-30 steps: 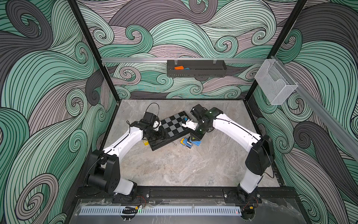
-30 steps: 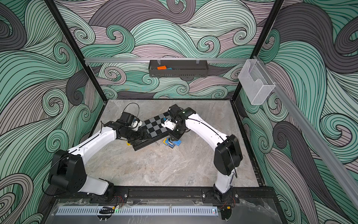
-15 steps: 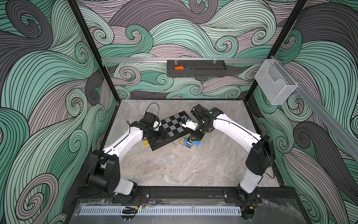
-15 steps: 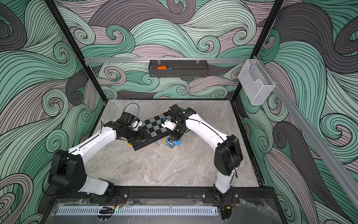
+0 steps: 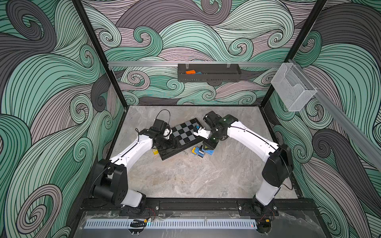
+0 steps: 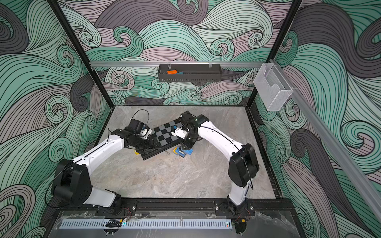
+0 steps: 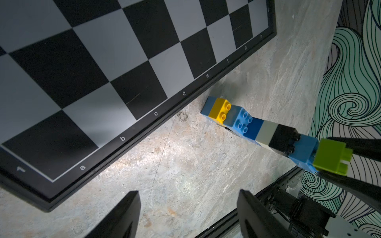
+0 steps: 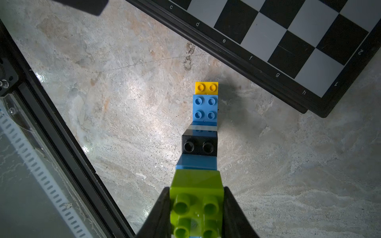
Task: Assemble a giraffe with lego
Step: Assemble the lego brick with the lego brick.
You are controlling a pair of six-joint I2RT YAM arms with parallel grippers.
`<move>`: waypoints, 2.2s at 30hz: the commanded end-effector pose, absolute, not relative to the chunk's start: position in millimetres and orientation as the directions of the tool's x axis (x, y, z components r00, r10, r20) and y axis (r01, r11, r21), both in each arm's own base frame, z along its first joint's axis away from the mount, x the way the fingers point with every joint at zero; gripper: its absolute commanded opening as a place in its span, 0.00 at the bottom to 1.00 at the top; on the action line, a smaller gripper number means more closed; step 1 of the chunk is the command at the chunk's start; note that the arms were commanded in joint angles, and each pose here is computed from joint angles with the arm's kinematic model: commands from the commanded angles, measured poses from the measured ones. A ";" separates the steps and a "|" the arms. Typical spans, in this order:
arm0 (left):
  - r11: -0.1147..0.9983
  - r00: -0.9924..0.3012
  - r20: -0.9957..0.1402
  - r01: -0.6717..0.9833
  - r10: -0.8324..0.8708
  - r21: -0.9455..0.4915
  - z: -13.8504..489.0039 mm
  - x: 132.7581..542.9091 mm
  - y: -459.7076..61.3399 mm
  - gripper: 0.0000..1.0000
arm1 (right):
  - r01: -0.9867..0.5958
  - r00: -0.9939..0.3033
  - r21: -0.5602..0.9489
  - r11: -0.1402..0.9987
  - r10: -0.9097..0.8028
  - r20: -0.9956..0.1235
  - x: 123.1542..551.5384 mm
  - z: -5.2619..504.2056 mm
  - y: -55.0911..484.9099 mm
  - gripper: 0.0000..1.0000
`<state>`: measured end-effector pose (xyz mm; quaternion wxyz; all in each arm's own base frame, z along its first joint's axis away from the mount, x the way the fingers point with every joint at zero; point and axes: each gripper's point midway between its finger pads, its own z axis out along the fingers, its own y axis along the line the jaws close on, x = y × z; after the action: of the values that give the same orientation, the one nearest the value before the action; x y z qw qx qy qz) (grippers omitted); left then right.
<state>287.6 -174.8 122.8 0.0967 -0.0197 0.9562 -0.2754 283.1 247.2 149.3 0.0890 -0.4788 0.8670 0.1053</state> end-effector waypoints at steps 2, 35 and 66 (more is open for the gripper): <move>0.846 -0.979 -0.181 0.020 -0.090 -0.532 128.7 288.7 -177.3 0.78 | -0.855 -0.518 0.089 0.510 -0.845 -0.130 273.3 119.3 229.5 0.15; 0.851 -0.981 -0.171 0.010 -0.094 -0.525 124.3 287.3 -182.3 0.78 | -0.854 -0.517 0.018 0.520 -0.844 -0.141 279.4 119.5 231.2 0.20; 0.851 -0.980 -0.181 0.022 -0.087 -0.525 127.7 286.8 -182.4 0.78 | -0.814 -0.578 0.113 0.570 -0.815 -0.049 267.2 97.4 229.2 0.20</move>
<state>285.6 -179.6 122.4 0.0945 -0.0227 0.9571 -0.2731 285.9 248.9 144.7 0.0960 -0.4739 0.8713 0.0835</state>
